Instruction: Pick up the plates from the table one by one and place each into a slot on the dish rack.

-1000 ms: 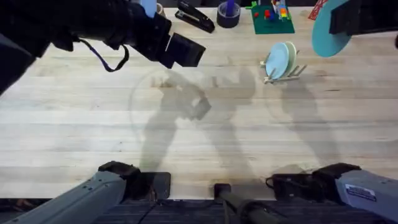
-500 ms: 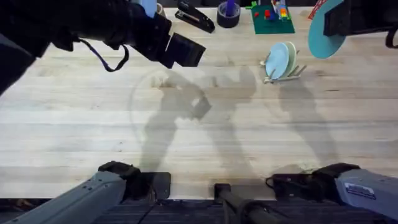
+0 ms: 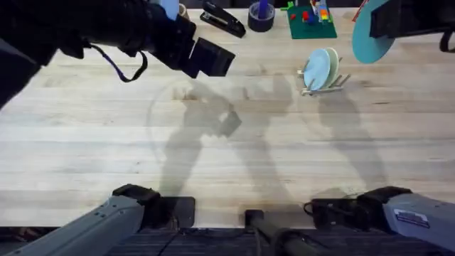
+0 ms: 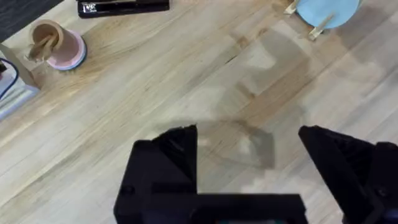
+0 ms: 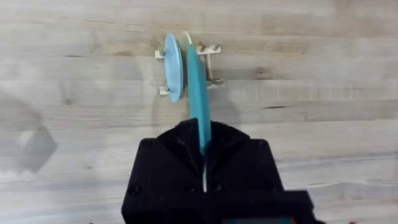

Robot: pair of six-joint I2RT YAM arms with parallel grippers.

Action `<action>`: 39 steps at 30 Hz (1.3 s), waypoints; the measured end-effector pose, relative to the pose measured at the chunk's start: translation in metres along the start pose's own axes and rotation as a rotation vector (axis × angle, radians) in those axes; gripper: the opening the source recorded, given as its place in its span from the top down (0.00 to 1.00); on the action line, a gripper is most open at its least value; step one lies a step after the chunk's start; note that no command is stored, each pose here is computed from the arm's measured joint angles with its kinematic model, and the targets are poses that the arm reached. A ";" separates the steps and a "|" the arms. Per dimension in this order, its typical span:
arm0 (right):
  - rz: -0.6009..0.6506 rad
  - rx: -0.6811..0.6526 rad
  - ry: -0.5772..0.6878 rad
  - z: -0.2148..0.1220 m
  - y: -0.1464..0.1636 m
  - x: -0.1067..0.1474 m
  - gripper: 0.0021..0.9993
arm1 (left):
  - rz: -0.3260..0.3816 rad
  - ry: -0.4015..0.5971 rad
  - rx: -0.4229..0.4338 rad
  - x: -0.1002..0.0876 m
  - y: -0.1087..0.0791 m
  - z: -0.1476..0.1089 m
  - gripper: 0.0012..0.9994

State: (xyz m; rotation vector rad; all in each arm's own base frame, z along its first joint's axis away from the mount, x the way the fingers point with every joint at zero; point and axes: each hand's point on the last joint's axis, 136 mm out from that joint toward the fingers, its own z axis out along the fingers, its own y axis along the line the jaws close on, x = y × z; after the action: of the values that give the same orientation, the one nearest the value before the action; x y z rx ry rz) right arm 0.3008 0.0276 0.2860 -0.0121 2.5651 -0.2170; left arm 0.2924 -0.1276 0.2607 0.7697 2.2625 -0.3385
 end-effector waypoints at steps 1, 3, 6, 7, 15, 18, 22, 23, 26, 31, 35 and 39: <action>0.002 0.002 -0.001 0.000 -0.002 0.000 0.97 | 0.000 0.000 0.000 0.000 0.000 0.000 0.00; 0.017 0.013 -0.004 0.002 -0.008 -0.002 0.97 | 0.000 0.000 0.000 0.000 0.000 0.000 0.00; 0.042 0.037 -0.004 0.004 -0.022 -0.004 0.97 | 0.000 0.000 0.000 0.000 0.000 0.000 0.00; 0.046 0.041 -0.003 0.005 -0.026 -0.004 0.97 | 0.000 0.000 0.000 0.000 0.000 0.000 0.01; 0.048 0.025 0.022 0.011 -0.046 -0.001 0.97 | 0.000 0.000 0.000 0.000 0.000 0.000 0.00; 0.026 -0.002 0.041 0.018 -0.044 -0.002 0.97 | 0.000 0.000 0.000 0.000 0.000 0.000 0.01; -0.009 -0.027 0.081 0.035 -0.038 -0.003 0.97 | 0.000 0.000 0.000 0.000 0.000 0.000 0.01; -0.017 -0.031 0.092 0.040 -0.036 -0.003 0.97 | 0.000 0.000 0.000 0.000 0.000 0.000 0.01; -0.030 -0.041 0.126 0.054 -0.033 -0.003 0.97 | 0.000 0.000 0.000 0.000 0.000 0.000 0.01; -0.044 -0.046 0.181 0.072 -0.029 0.000 0.97 | 0.000 0.000 0.000 0.000 0.000 0.000 0.00; -0.051 -0.048 0.210 0.086 -0.026 0.001 0.97 | -0.001 0.002 0.001 0.001 0.000 0.000 0.00; -0.056 -0.056 0.230 0.100 -0.023 0.000 0.97 | -0.001 0.003 0.001 0.001 0.000 0.000 0.00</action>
State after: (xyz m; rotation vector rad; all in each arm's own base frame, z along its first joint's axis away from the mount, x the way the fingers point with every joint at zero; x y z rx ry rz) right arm 0.3540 -0.0100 0.2062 -0.0847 2.8021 -0.1771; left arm 0.2918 -0.1275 0.2603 0.7701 2.2654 -0.3389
